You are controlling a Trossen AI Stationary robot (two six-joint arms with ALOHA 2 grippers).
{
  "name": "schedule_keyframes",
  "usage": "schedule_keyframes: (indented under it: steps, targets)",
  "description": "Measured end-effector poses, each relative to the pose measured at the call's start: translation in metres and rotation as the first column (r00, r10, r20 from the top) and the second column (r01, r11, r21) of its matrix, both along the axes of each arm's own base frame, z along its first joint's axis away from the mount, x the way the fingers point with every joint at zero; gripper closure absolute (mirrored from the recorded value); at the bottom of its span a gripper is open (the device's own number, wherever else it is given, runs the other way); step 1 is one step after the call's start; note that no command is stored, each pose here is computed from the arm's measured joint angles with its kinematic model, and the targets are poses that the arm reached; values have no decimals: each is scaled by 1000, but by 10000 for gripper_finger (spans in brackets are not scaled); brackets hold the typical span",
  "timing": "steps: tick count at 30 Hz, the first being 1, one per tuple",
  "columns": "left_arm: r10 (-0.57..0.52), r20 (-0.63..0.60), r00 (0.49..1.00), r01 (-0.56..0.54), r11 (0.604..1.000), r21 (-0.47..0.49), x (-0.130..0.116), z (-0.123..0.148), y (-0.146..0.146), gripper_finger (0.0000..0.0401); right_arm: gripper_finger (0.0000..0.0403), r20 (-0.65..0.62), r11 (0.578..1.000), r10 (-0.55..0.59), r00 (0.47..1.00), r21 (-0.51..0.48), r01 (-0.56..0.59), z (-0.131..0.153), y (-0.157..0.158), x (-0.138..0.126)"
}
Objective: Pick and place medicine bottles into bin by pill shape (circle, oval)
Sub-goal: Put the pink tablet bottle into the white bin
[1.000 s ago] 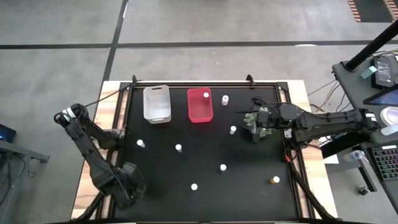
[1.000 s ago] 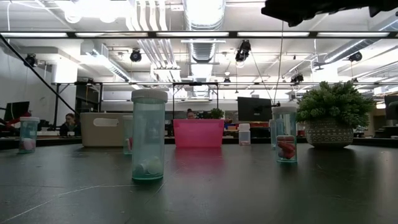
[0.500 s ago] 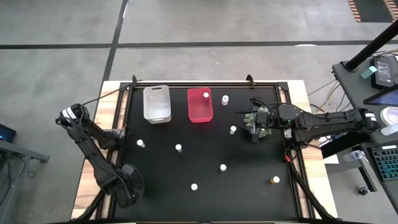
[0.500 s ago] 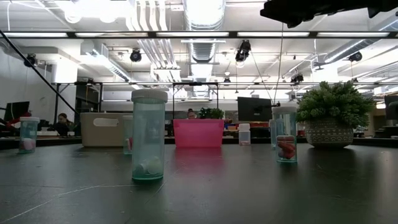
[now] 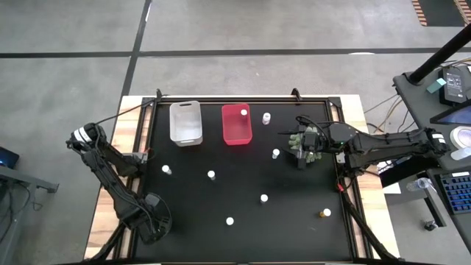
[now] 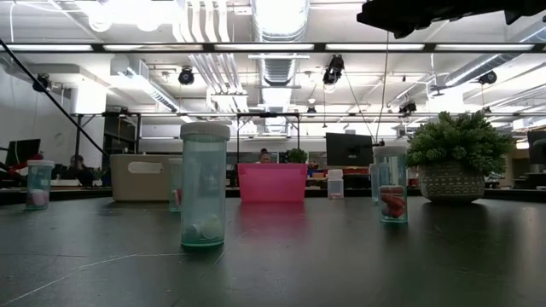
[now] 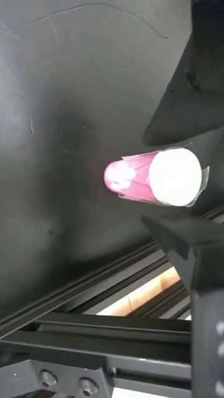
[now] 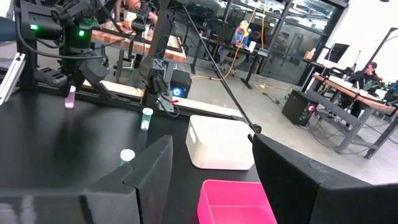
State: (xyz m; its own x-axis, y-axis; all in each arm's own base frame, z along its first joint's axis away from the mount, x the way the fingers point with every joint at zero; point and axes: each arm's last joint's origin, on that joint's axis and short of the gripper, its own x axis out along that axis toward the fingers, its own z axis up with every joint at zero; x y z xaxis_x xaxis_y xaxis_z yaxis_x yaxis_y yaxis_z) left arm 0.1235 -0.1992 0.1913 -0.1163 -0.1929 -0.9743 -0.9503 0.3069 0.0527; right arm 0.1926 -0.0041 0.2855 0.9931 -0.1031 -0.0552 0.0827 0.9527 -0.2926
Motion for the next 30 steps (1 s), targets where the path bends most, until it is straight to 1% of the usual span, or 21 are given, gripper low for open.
schedule_keyframes:
  steps: [4, 6, 12, 16, 20, 24, 27, 30]
  targets:
    - [0, -20, 1000, -1, 1000, -19, 0, 1, -1, 293, 188, 0, 1000, 0, 1000, 1, 0, 0, 0, 0]
    - [1, -29, 1000, -2, 1000, -26, 0, 1, -1, 310, 188, 0, 1000, 0, 1000, 1, 0, 0, 0, 0]
    - [10, -15, 1000, -11, 999, -53, 2, 9, -2, 310, 188, 0, 1000, 0, 1000, 0, 0, 0, 0, 0]
    - [7, 28, 1000, -4, 995, -102, 14, 23, -2, 310, 188, -1, 1000, -1, 1000, 0, 1, 0, 0, 0]
    - [-45, 127, 991, 66, 983, -169, 37, 45, 1, 310, 188, -1, 1000, -1, 1000, 0, 1, 0, 0, 0]
    - [-105, 265, 959, 162, 966, -202, 62, 70, 10, 310, 188, -1, 1000, -1, 1000, -4, 1, 0, 0, 0]
    - [-154, 382, 911, 240, 952, -190, 81, 89, 21, 310, 188, -1, 1000, -1, 1000, -6, 1, 0, 0, 0]
    - [-211, 502, 839, 303, 947, -108, 99, 107, 36, 310, 188, -2, 1000, -1, 1000, 3, 1, 0, 0, 0]
